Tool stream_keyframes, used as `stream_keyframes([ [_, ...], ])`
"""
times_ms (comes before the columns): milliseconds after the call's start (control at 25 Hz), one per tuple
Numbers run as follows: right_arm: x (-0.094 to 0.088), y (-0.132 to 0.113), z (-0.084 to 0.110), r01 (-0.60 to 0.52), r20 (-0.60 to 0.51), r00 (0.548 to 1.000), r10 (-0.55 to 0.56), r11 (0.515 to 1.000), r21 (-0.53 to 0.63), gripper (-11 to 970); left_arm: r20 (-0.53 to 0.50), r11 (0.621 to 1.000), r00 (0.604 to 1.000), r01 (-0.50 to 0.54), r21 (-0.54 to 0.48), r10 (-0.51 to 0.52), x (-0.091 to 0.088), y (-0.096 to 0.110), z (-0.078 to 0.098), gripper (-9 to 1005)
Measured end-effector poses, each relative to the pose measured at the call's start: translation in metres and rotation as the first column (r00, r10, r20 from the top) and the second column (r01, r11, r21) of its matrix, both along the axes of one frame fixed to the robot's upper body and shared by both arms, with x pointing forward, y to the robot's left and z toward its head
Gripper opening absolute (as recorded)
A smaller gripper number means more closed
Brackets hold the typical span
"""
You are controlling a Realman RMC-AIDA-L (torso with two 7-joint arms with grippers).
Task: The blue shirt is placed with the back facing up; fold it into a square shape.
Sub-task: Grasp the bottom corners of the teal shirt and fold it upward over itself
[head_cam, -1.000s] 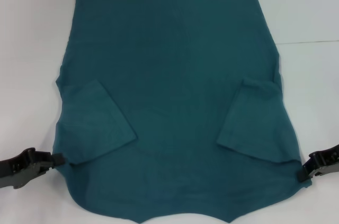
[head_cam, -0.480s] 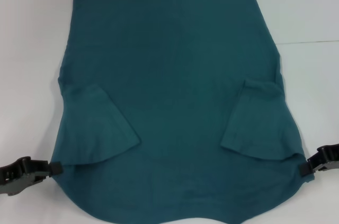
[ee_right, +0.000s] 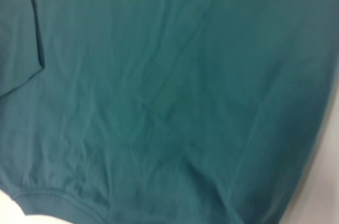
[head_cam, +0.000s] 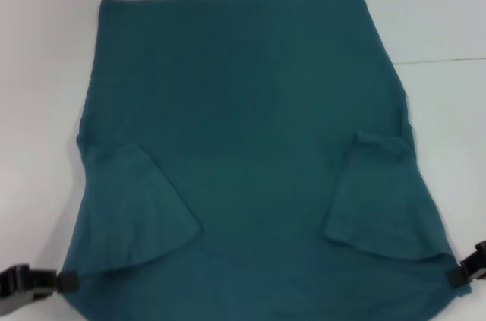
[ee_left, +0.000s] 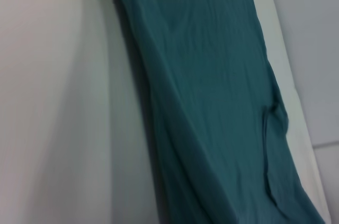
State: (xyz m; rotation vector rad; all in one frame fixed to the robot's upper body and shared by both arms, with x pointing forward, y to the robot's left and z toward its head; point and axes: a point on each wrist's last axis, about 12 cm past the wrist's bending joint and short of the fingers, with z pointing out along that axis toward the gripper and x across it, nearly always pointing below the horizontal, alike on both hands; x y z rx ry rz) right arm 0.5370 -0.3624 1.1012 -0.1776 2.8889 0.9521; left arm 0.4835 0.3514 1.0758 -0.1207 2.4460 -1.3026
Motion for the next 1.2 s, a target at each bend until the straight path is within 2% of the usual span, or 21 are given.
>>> stream_keyframes([
  [160, -0.009, -0.005, 0.001, 0.002, -0.019, 1.000, -0.002, 1.000, 0.004, 41, -0.022, 0.999, 0.999, 0.046, -0.001, -0.046, -0.017, 0.006, 0.002, 19],
  [320, -0.016, -0.006, 0.000, -0.016, -0.045, 0.999, 0.017, 1.000, 0.009, 45, -0.056, 0.998, 0.996, 0.067, 0.016, -0.066, -0.027, 0.007, -0.001, 19],
  [520, -0.018, -0.005, -0.004, -0.036, -0.049, 0.998, 0.036, 0.999, -0.002, 50, -0.058, 0.996, 0.994, 0.089, 0.020, -0.088, -0.031, 0.007, -0.002, 19],
  [600, -0.018, -0.005, -0.004, -0.040, -0.036, 0.999, 0.040, 0.999, 0.005, 52, -0.041, 0.994, 0.994, 0.105, 0.020, -0.104, -0.027, 0.005, 0.001, 19],
  [760, -0.012, -0.004, 0.001, -0.039, 0.029, 0.999, 0.038, 0.998, 0.042, 56, -0.006, 0.992, 0.992, 0.123, 0.008, -0.123, -0.011, 0.000, 0.009, 18],
  [920, 0.001, -0.002, 0.010, 0.002, 0.128, 0.992, -0.015, 0.995, 0.095, 60, 0.028, 0.988, 0.989, 0.148, -0.031, -0.148, 0.016, -0.017, 0.018, 18],
  [1200, 0.031, 0.001, 0.029, 0.126, 0.247, 0.954, -0.168, 0.976, 0.177, 67, 0.012, 0.999, 0.999, 0.041, -0.019, -0.041, 0.073, -0.037, 0.036, 18],
])
